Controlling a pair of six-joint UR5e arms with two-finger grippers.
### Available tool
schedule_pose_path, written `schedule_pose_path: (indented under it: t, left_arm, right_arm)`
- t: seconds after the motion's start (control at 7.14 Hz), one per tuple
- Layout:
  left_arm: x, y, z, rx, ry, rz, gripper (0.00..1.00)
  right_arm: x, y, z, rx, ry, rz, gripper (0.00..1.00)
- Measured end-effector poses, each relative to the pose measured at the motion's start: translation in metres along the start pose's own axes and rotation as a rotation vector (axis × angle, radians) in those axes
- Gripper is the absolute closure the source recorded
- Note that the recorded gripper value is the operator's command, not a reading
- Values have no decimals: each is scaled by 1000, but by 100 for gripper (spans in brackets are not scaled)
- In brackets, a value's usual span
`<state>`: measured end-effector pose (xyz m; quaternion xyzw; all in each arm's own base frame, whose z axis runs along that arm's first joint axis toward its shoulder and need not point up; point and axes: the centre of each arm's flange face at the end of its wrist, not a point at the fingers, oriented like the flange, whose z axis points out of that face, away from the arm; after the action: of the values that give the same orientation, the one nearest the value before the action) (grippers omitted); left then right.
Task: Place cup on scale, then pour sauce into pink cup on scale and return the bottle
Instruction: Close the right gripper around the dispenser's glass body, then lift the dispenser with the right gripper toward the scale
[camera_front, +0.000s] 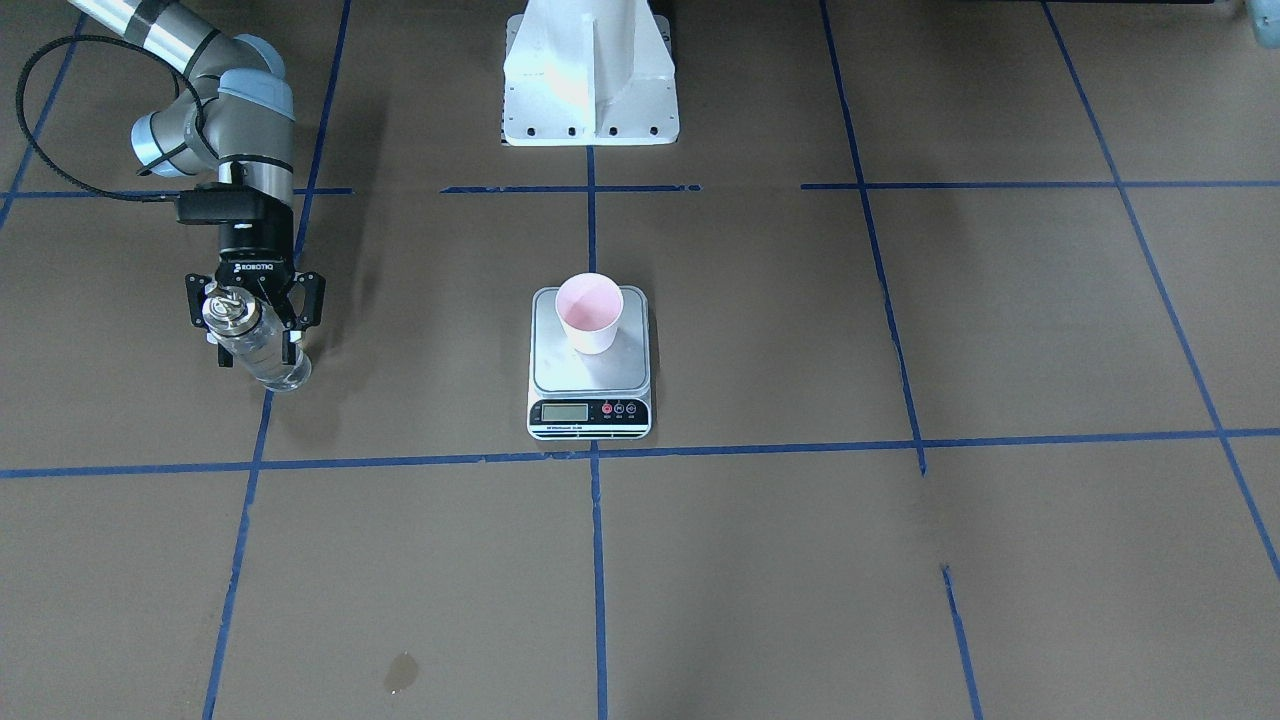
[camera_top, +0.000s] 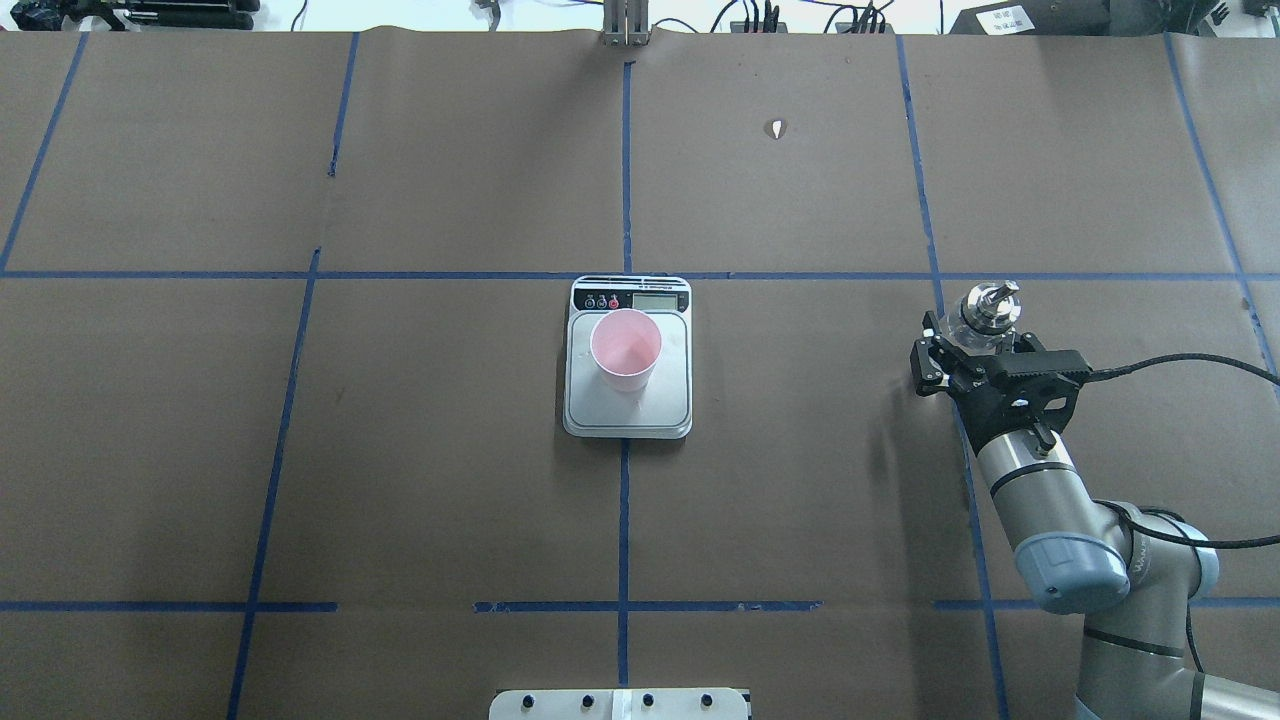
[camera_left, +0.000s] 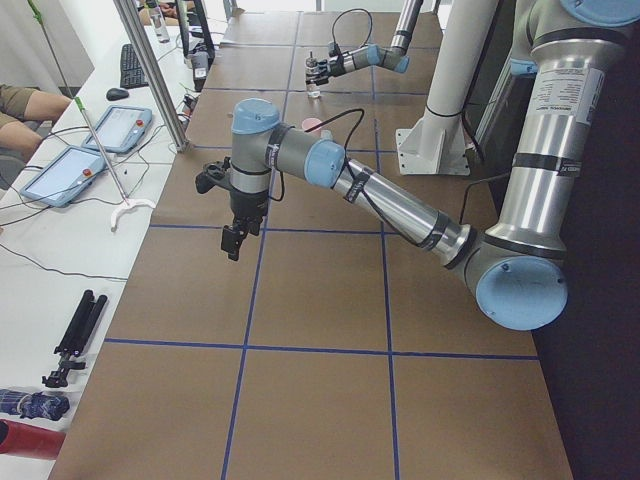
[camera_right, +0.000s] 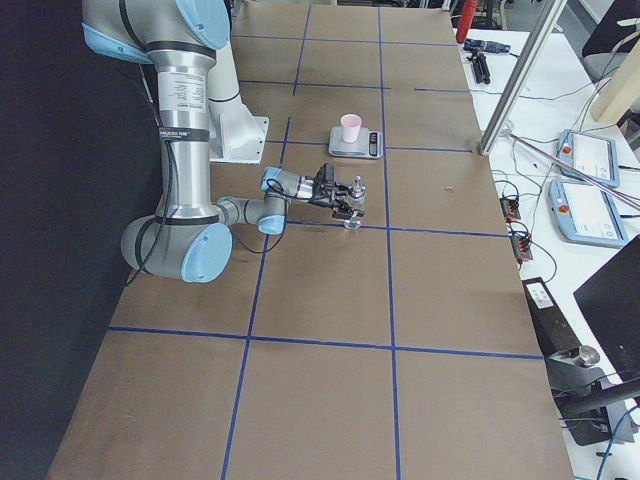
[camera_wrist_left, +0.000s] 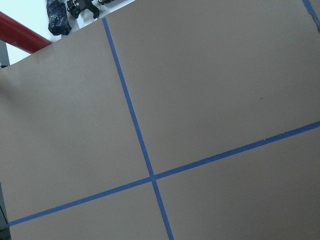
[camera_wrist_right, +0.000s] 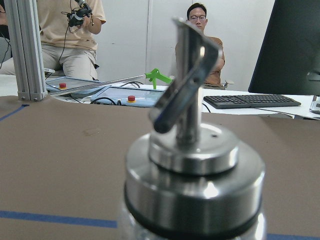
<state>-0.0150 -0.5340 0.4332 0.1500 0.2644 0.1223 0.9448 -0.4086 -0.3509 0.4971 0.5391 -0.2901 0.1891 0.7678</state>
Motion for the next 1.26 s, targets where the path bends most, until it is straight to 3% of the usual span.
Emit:
schedule_pose_path:
  t: [0.42,0.7,0.98,1.26]
  left_arm:
    - [0,-1,-1,2,0,0,0]
    - [0,-1,-2,2,0,0,0]
    - [0,0,-1,-1,3,-1,0]
    - [-4,9,8,-21,10,-1,0]
  right_arm:
    - [12,-30,4,10,-99,-9,100]
    - [15,-45,4,29,-125,-64,100]
    - [5,-72,-6,67,-153,-227,100]
    - [7,-104,-6,103,-130,-467,100]
